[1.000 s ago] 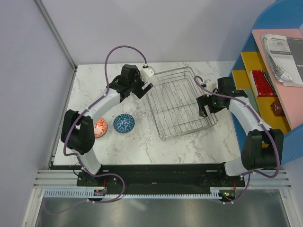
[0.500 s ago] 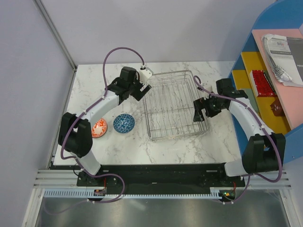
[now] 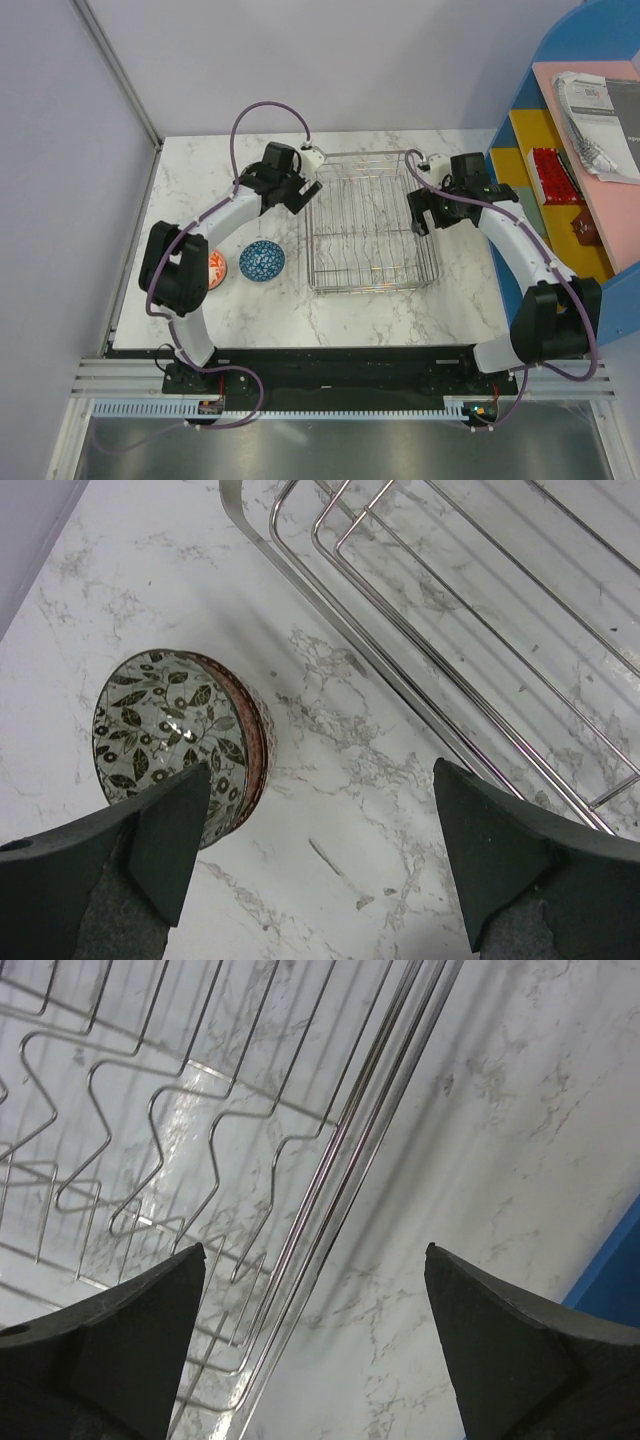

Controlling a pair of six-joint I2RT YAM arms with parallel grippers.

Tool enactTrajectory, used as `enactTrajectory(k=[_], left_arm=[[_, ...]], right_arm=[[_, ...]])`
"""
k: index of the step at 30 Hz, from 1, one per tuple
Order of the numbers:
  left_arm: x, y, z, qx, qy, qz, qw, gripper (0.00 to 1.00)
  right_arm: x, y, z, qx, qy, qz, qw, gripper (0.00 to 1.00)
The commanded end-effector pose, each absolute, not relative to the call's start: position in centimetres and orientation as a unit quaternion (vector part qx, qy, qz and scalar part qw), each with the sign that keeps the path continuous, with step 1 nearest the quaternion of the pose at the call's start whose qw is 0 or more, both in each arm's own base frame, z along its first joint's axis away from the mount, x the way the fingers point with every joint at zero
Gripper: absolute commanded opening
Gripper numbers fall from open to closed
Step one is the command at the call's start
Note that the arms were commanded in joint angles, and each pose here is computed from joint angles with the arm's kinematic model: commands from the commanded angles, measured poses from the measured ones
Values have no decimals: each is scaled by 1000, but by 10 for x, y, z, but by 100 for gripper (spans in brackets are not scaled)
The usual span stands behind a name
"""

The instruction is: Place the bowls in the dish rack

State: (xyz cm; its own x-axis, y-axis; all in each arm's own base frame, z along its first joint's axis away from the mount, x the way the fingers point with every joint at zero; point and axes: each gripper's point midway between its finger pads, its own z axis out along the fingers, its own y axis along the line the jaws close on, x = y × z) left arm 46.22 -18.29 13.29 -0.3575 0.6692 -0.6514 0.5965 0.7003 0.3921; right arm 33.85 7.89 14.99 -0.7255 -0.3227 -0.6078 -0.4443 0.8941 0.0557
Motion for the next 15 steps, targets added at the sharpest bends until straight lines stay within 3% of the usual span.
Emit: enactTrajectory(k=[1,8,15], left_arm=[[478,-212,142,391,809,0,439,100],[493,-226,151,389,803,-7,450,100],[493,-200,182,339,811,14,476,100]], right_arm=[[390,72,155,-166,916,51,360,98],[408,74,136,-161,918,47,359,98],[412,93,150,-182,908,75,371,98]])
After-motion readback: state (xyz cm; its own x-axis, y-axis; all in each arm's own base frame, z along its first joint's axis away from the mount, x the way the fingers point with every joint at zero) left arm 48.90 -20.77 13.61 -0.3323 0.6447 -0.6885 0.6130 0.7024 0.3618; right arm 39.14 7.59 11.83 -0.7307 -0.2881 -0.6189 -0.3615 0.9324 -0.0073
